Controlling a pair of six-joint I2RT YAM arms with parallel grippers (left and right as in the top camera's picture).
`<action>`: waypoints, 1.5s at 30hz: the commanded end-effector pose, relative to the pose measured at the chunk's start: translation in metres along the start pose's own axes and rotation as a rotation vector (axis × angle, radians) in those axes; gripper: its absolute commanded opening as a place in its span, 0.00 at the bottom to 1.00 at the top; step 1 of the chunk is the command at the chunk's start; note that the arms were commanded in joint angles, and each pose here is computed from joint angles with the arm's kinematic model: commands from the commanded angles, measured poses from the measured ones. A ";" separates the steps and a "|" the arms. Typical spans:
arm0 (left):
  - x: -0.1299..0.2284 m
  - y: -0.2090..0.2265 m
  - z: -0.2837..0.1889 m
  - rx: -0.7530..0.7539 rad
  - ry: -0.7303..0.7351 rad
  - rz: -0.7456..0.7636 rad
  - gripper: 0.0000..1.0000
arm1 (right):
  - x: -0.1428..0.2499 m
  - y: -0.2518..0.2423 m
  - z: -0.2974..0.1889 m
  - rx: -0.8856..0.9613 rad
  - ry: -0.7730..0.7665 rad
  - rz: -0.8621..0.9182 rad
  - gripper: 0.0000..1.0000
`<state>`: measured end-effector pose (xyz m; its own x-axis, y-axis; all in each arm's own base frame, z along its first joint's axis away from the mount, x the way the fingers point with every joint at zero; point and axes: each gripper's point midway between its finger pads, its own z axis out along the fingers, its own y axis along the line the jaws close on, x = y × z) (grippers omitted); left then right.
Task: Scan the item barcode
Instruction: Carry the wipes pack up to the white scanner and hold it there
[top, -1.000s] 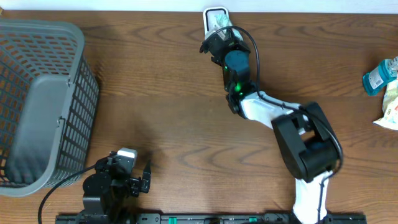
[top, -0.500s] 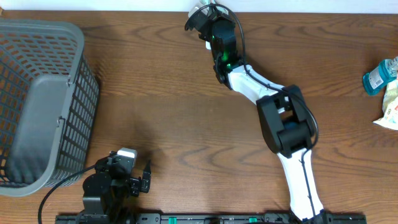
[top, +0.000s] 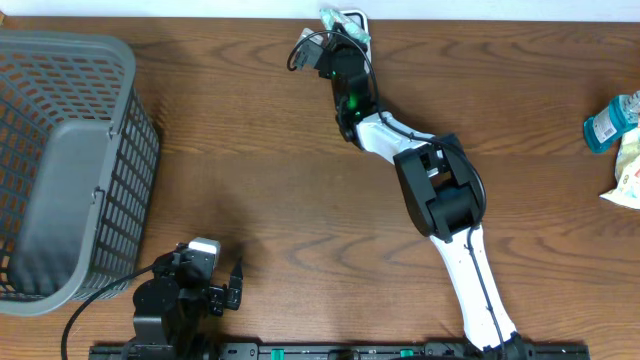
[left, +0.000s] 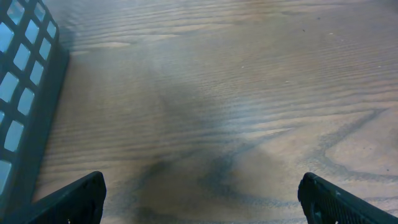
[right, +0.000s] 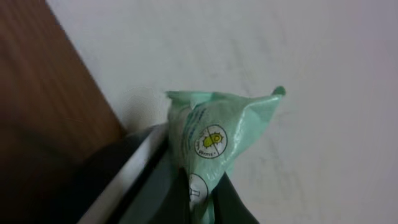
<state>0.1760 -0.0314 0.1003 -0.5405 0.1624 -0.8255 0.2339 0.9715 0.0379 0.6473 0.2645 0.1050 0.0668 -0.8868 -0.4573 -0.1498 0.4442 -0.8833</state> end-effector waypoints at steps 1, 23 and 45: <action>-0.002 -0.003 -0.001 0.013 -0.008 -0.006 0.99 | -0.010 0.022 -0.003 -0.071 -0.029 0.076 0.01; -0.002 -0.003 -0.001 0.013 -0.008 -0.006 0.99 | -0.003 0.040 -0.008 -0.149 0.062 0.428 0.01; -0.002 -0.003 -0.001 0.013 -0.008 -0.006 0.99 | -0.006 0.022 -0.016 -0.387 0.028 0.659 0.01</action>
<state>0.1760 -0.0314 0.1002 -0.5408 0.1624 -0.8253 0.2340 0.9715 0.0378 0.6221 0.2929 0.0781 -0.1619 -0.5031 -0.8489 -0.4994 0.7837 -0.3692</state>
